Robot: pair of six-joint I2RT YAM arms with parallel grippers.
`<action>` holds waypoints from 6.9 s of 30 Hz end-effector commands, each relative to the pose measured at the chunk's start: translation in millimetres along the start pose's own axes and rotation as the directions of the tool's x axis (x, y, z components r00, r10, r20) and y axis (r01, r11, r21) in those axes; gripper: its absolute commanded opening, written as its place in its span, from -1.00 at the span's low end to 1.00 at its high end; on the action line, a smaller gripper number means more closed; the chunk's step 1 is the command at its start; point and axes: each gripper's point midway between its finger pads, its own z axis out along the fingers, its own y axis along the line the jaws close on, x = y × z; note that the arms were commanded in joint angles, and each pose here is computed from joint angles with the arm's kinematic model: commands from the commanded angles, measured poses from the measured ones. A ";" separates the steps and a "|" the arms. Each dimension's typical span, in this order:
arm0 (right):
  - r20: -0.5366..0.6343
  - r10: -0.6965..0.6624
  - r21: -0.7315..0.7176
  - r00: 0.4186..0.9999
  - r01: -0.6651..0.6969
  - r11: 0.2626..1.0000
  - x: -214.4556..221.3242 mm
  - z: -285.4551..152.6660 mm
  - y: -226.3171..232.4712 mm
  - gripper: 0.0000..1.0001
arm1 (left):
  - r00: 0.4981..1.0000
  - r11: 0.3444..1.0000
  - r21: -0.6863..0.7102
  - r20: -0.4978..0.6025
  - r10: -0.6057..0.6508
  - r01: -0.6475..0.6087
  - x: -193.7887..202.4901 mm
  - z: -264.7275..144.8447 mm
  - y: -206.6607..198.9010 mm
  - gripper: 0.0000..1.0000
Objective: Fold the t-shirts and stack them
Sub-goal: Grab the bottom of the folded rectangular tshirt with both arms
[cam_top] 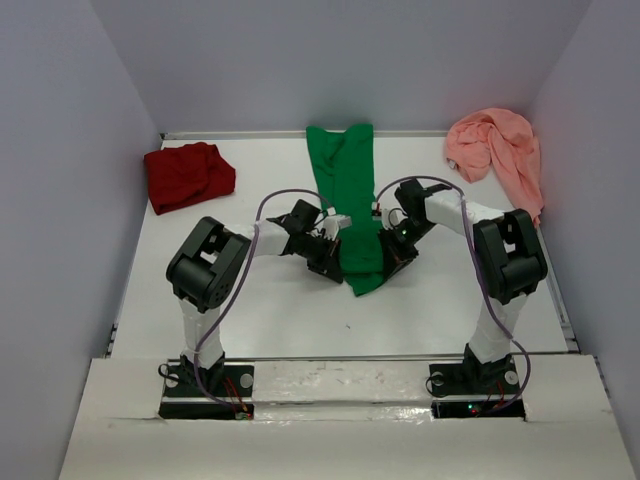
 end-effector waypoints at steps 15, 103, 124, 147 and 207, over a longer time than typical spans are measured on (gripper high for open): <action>0.073 -0.030 0.026 0.997 0.028 0.999 -37.3 -12.0 0.1 -1.00 | 0.995 0.997 0.052 0.088 0.053 -0.058 -34.2 -40.6 -14.3 -1.00; 0.220 -0.059 0.339 0.974 -0.019 0.941 -77.2 -68.6 -73.3 0.29 | 0.930 0.897 -0.361 0.162 0.330 -0.255 -59.7 -72.4 -33.3 0.61; 0.250 -0.116 0.332 0.961 0.027 0.943 -82.7 -72.7 -68.0 0.29 | 0.706 0.681 -0.190 -0.250 0.663 -0.707 50.7 -2.7 -60.8 0.68; 0.238 -0.114 0.310 0.964 0.036 0.950 -75.3 -64.1 -71.8 0.28 | 0.766 0.692 -0.368 -0.098 0.636 -0.621 -21.7 4.8 -70.2 0.68; 0.028 0.011 0.159 1.000 -0.015 0.987 -25.6 -89.4 -39.7 0.29 | 0.835 0.849 -0.166 -0.346 0.427 -0.503 68.3 52.5 -26.1 -1.00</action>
